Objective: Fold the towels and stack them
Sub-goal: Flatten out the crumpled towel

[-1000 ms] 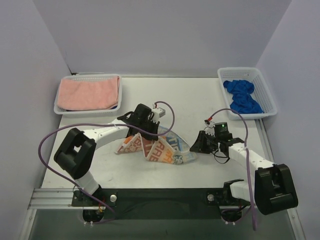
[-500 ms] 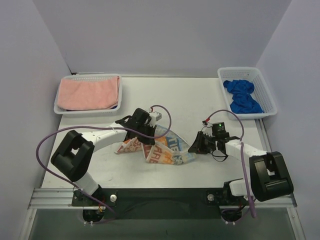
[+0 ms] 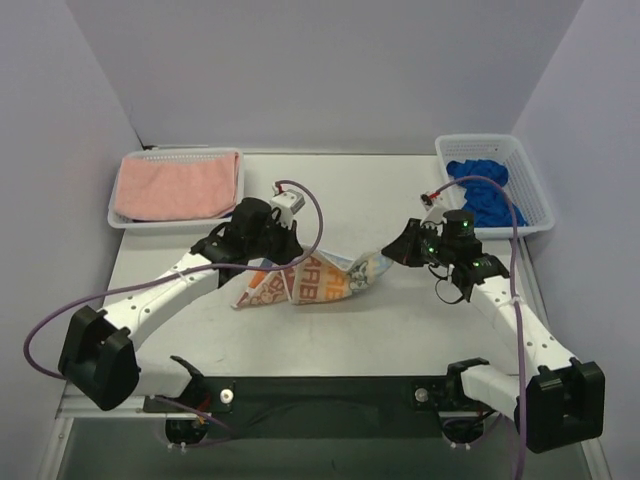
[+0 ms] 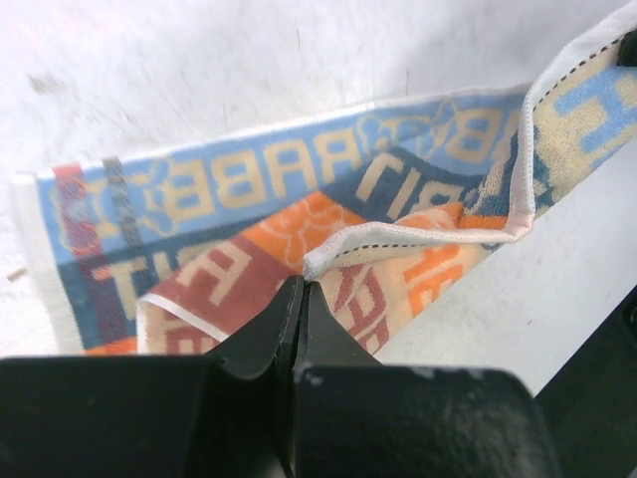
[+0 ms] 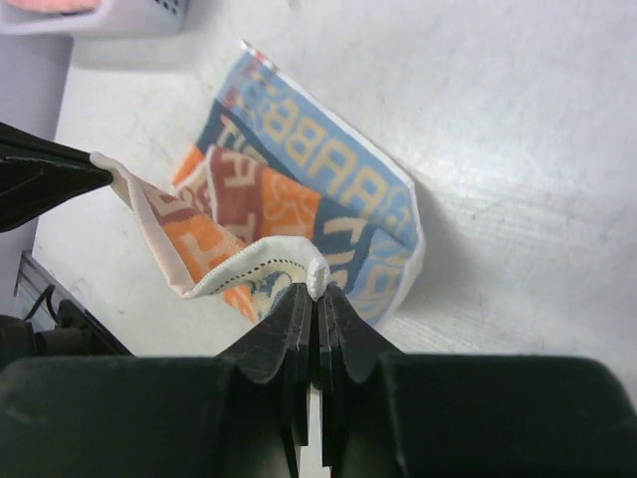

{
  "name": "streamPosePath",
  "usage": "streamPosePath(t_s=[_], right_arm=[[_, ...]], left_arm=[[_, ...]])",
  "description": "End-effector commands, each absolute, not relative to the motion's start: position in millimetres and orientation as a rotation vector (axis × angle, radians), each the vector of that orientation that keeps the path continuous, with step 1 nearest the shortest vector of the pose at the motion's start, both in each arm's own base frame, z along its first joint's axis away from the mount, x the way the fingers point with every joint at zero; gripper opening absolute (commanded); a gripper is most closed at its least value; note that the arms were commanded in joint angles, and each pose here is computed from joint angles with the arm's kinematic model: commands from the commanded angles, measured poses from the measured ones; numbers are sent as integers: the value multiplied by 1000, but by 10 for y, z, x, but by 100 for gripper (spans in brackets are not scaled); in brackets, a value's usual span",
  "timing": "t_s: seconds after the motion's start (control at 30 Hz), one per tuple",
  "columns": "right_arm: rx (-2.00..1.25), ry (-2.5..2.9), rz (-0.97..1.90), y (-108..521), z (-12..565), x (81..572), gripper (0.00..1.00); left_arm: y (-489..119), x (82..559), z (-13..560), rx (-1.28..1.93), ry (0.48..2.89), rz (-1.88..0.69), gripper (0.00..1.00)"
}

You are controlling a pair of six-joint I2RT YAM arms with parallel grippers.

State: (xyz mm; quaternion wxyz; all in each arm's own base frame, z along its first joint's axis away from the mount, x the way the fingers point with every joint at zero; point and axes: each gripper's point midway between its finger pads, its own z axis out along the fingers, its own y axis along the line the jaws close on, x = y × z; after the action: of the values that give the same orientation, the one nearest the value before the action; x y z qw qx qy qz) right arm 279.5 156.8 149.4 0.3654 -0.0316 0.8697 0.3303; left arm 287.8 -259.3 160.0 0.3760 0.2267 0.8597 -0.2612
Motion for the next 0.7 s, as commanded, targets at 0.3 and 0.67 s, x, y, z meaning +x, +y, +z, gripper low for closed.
streamPosePath(t_s=[0.3, 0.67], right_arm=[[-13, 2403, 810, 1556, 993, 2579, 0], [32, 2552, 792, 1576, 329, 2323, 0]], left_arm=[[-2535, 2672, 1309, 352, 2279, -797, 0], [-2729, 2406, 673, 314, 2378, -906, 0]])
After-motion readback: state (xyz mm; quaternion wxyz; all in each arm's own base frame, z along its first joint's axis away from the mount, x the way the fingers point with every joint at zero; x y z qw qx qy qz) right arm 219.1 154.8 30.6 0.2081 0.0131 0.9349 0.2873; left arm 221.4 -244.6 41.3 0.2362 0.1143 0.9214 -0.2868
